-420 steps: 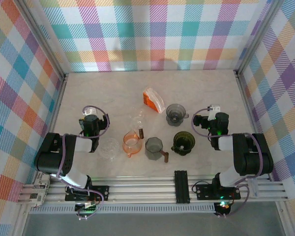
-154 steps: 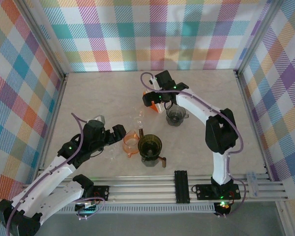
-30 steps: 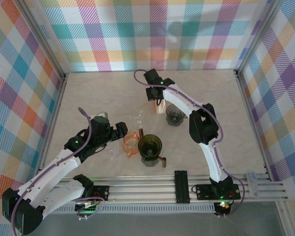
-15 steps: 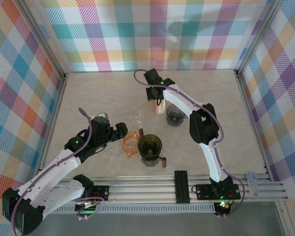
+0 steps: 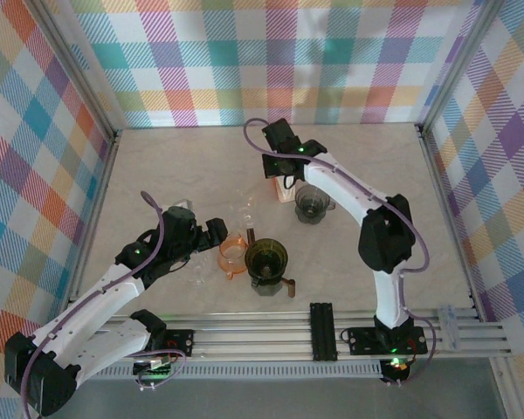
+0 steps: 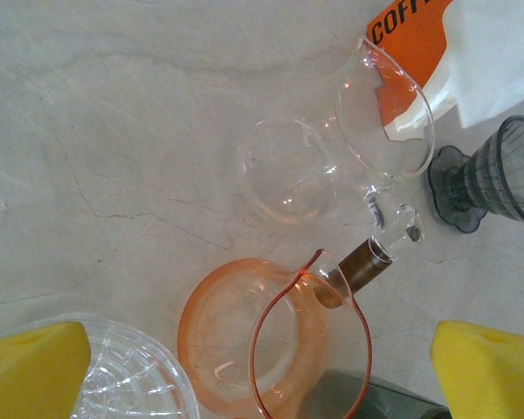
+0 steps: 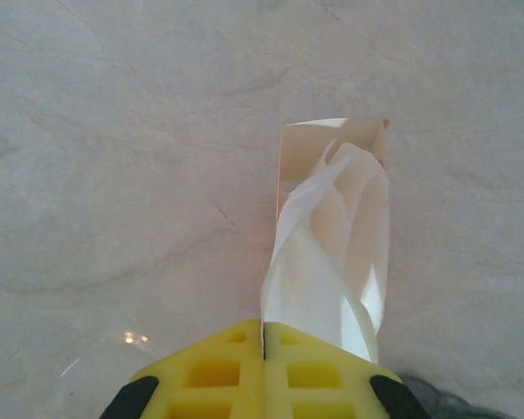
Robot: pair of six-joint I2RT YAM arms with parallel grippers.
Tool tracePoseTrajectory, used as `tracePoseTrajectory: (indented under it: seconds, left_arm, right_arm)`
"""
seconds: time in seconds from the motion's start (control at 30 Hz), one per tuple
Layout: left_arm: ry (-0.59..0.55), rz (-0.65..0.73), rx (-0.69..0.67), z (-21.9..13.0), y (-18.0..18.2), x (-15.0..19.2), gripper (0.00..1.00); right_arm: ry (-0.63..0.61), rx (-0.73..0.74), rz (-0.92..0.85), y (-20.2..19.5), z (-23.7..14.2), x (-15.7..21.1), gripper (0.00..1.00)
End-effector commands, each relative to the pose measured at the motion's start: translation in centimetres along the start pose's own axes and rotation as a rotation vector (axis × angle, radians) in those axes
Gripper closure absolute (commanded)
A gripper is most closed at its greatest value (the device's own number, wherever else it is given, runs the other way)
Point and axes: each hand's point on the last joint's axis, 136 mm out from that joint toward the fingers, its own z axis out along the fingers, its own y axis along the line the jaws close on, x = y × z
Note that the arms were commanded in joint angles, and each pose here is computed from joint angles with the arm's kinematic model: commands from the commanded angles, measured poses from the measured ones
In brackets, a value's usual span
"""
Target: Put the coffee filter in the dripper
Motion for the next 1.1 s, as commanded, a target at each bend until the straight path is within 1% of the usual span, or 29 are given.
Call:
tracePoseTrajectory:
  seconds: [0.0, 0.17, 0.3, 0.43, 0.5, 0.6, 0.8, 1.07]
  left_arm:
    - [-0.013, -0.011, 0.014, -0.8, -0.5, -0.8, 0.0]
    - [-0.018, -0.021, 0.03, -1.7, -0.9, -1.1, 0.0]
    - [-0.005, -0.042, 0.053, -2.3, -1.3, -1.0, 0.0]
    - [0.003, -0.063, 0.049, -2.8, -1.2, -1.0, 0.0]
    - [0.004, -0.07, 0.057, -3.0, -1.2, -0.8, 0.0]
    - [0.014, -0.074, 0.081, -3.3, -1.4, -0.5, 0.0]
    - [0.093, -0.024, 0.097, -3.8, -2.2, 0.3, 0.0]
    - [0.107, 0.005, 0.155, -4.5, -3.1, 0.6, 0.0]
  right_arm:
    - [-0.062, -0.058, -0.001, 0.9, -3.7, -1.2, 1.0]
    - [-0.083, -0.129, -0.011, 1.4, -8.7, 0.0, 1.0]
    - [-0.072, -0.195, -0.03, 1.6, -13.0, 2.3, 1.0]
    - [-0.061, -0.258, -0.061, 1.4, -17.4, 4.8, 1.0]
    - [-0.043, -0.306, -0.077, 1.4, -19.4, 6.2, 1.0]
    - [0.021, -0.374, -0.108, 1.9, -21.8, 8.5, 1.0]
    - [0.149, -0.402, -0.184, 2.5, -24.6, 12.4, 1.0]
    - [0.304, -0.385, -0.301, 4.3, -24.6, 15.2, 1.0]
